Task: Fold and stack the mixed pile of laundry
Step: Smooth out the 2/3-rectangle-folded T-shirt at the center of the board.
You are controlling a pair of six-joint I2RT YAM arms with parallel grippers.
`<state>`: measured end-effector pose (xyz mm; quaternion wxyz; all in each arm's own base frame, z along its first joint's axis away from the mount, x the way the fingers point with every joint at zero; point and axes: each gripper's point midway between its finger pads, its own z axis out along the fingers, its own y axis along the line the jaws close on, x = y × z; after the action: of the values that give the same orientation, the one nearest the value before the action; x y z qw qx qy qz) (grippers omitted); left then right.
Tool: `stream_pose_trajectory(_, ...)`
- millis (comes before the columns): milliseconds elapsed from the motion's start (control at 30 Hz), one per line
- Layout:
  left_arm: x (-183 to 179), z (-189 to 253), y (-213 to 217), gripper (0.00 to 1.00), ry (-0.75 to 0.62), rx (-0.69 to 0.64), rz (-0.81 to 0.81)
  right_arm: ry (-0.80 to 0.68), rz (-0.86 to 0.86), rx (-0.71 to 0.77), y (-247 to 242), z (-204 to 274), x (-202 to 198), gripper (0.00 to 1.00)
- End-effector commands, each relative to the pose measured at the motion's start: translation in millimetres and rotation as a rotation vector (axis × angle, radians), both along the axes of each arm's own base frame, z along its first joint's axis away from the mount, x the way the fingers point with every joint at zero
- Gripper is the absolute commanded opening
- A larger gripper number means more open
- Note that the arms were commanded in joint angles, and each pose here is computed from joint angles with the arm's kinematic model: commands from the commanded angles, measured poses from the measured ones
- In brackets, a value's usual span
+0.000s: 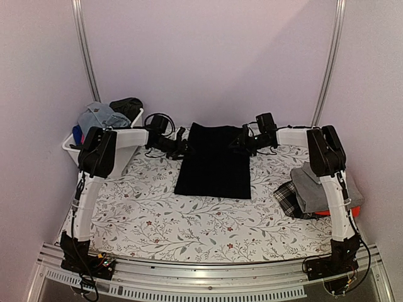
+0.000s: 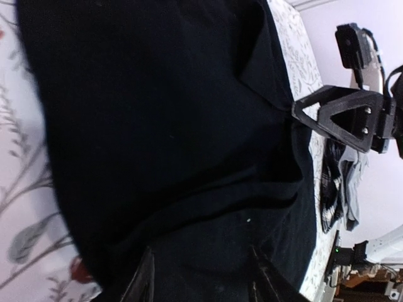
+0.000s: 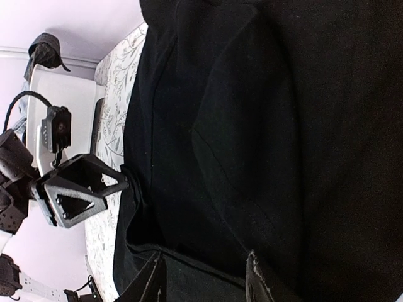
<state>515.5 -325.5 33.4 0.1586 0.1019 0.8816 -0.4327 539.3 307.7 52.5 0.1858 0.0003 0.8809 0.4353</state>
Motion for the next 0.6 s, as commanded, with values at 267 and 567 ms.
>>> stream_pose_trajectory(267,-72.9,55.3,47.0,0.52,-0.053,0.027,-0.004,0.018,0.117,0.011,5.7,60.1,-98.9,0.46)
stream_pose_trajectory(567,-149.3,37.9,11.5,0.48,0.006,-0.032,-0.142,0.119,0.188,0.076,43.2,23.2,-188.6,0.43)
